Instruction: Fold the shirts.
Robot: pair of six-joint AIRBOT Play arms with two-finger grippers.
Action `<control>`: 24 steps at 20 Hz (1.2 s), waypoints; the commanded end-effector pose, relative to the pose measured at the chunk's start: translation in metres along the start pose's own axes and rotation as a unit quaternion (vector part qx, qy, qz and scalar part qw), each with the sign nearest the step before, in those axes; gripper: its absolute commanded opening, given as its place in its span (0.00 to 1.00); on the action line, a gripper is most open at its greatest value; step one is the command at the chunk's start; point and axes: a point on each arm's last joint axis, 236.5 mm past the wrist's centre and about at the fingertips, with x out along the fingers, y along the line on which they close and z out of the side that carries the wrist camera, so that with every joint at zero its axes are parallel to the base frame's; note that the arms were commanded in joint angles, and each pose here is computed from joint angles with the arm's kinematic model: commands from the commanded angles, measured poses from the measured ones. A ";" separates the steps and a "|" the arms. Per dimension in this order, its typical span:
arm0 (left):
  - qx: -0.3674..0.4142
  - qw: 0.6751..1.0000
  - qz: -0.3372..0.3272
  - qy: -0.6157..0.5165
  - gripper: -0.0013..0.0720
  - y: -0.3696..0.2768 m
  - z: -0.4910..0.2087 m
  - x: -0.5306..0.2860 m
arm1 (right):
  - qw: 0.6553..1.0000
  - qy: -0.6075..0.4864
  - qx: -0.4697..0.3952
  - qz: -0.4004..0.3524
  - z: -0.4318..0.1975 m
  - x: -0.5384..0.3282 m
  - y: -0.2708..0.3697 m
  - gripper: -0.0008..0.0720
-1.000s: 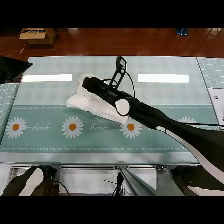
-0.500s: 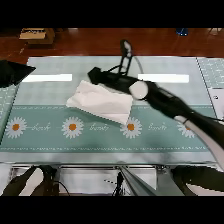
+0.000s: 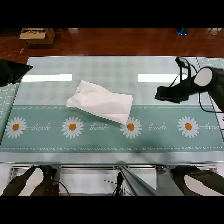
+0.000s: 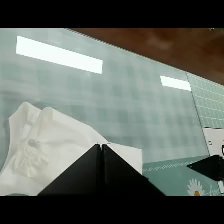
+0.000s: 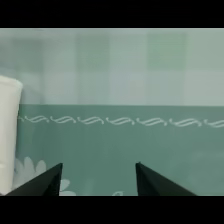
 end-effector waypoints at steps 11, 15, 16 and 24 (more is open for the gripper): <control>0.000 1.000 0.001 -0.001 0.05 0.001 0.001 0.000 | 0.965 -0.011 0.179 0.192 -0.044 0.123 0.130 0.76; 0.000 1.000 0.001 0.000 0.05 0.001 0.000 0.000 | 0.968 -0.024 0.140 0.209 -0.041 0.114 0.148 0.04; 0.000 1.000 0.001 -0.001 0.05 0.001 0.000 0.000 | 0.968 -0.040 0.100 0.225 -0.031 0.098 0.155 0.04; -0.020 0.999 0.019 -0.016 0.05 0.024 0.011 0.010 | 0.959 -0.208 0.078 0.177 0.058 -0.109 0.059 0.04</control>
